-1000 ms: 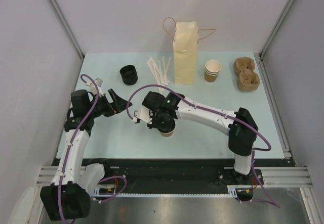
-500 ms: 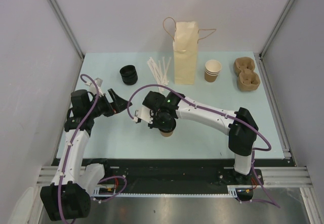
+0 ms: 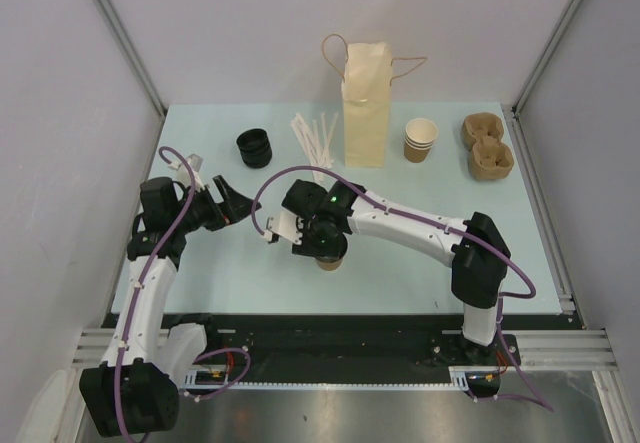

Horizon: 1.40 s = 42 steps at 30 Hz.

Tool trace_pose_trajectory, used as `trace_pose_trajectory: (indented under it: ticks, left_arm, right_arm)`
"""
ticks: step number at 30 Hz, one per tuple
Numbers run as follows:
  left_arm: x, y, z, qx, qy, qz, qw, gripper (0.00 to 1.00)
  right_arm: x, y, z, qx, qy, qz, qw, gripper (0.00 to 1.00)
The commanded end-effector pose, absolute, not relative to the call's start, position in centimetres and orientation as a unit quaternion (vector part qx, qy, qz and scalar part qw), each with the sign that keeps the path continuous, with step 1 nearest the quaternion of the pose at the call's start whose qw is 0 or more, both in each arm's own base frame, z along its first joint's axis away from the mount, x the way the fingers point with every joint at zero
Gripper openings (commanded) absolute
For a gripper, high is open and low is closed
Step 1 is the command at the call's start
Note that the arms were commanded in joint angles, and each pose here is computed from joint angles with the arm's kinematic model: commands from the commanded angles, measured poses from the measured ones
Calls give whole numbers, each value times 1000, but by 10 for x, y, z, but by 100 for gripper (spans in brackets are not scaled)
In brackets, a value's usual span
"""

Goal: Pack the takeout coffee

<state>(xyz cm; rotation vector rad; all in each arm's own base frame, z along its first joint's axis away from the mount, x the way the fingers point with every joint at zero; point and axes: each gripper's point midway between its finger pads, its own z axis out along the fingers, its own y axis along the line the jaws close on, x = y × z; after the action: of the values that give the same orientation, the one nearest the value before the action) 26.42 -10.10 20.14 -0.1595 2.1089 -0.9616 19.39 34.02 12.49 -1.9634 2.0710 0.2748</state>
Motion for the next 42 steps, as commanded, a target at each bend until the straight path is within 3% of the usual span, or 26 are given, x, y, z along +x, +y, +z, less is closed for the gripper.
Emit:
trace_pose_trajectory:
  ticks: [1, 6, 22, 25, 32, 35, 42]
  left_arm:
    - [265, -102, 207, -58, 825, -390, 405, 93]
    - [265, -102, 207, -57, 824, -390, 406, 93]
    - [260, -109, 215, -34, 817, -408, 406, 91]
    - [258, -116, 224, -13, 805, -434, 405, 84]
    - [241, -161, 238, 70, 781, -489, 381, 47]
    - [231, -193, 232, 109, 779, -514, 344, 31]
    - [217, -235, 211, 142, 784, -544, 262, 8]
  right_arm:
    - [194, 342, 137, -674, 716, 105, 145, 38]
    - [193, 344, 149, -675, 712, 113, 156, 50]
    - [194, 339, 223, -656, 700, 157, 234, 52]
    - [206, 331, 249, -614, 715, 209, 261, 50]
    - [230, 307, 267, -453, 764, 376, 263, 31]
    - [233, 303, 256, -392, 780, 434, 221, 25]
    - [229, 306, 225, -297, 799, 503, 141, 15]
